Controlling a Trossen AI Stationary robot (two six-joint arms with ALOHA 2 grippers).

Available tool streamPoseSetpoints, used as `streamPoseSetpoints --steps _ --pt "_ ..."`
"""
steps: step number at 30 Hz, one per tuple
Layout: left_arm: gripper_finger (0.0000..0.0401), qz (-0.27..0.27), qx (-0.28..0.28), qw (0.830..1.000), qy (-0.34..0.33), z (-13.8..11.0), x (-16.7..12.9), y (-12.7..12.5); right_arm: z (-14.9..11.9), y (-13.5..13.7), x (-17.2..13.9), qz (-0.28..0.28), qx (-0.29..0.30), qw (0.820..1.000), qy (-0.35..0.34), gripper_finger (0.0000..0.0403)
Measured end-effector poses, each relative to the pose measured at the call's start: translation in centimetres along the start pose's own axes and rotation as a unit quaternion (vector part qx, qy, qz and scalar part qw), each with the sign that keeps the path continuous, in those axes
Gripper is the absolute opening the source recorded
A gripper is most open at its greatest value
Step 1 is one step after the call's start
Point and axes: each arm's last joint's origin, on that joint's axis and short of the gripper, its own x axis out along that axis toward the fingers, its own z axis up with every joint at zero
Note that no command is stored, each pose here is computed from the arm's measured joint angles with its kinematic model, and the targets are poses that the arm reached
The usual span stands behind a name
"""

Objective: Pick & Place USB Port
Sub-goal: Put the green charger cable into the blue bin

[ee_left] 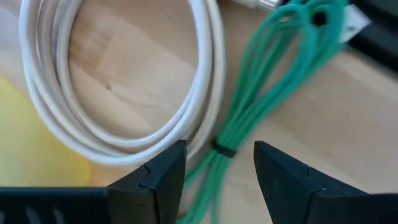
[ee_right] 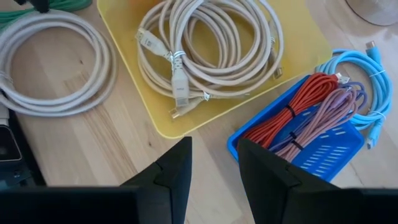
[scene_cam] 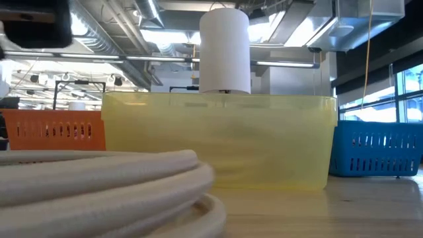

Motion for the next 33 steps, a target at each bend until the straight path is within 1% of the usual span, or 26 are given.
streamPoseSetpoints --steps 6,13,16,18,20,23,26,27,30,33 --pt "0.0182 -0.004 -0.003 1.0 0.018 -1.2 1.0 1.4 0.0 0.1 0.0 0.002 0.002 1.0 -0.001 0.0132" --pt "0.0182 -0.048 -0.045 0.998 0.018 -2.0 1.6 2.6 0.0 0.1 0.0 0.003 0.001 1.0 -0.001 0.0132" --pt "0.0174 -0.058 -0.055 0.997 0.021 -2.1 1.7 2.8 0.0 0.1 0.0 0.003 0.001 1.0 -0.001 0.0132" --pt "0.016 -0.059 -0.054 0.997 0.021 -2.1 1.7 2.7 0.0 0.1 0.0 0.003 0.001 1.0 -0.001 0.0132" --pt "0.0137 -0.059 -0.055 0.997 0.022 -2.1 1.7 2.7 0.0 0.1 0.0 0.003 0.001 1.0 -0.001 0.0132" --pt "0.0088 -0.056 -0.065 0.996 0.024 -2.2 1.8 2.8 0.0 0.1 0.0 0.003 0.0 1.0 -0.001 0.0132" --pt "0.0029 -0.058 -0.082 0.995 0.026 -2.2 1.7 2.6 0.0 0.1 0.0 0.003 0.0 1.0 -0.001 0.0132" --pt "0.0017 -0.057 -0.092 0.994 0.027 -2.2 1.7 2.6 0.0 0.1 0.0 0.003 0.0 1.0 -0.001 0.0132" --pt "0.0013 -0.057 -0.124 0.99 0.027 -2.0 1.6 2.4 0.0 0.1 0.0 0.003 0.0 1.0 -0.001 0.0132" --pt "0.0008 -0.048 -0.13 0.99 0.023 -1.6 1.3 1.9 0.0 0.1 0.0 0.003 0.0 1.0 -0.001 0.0132"
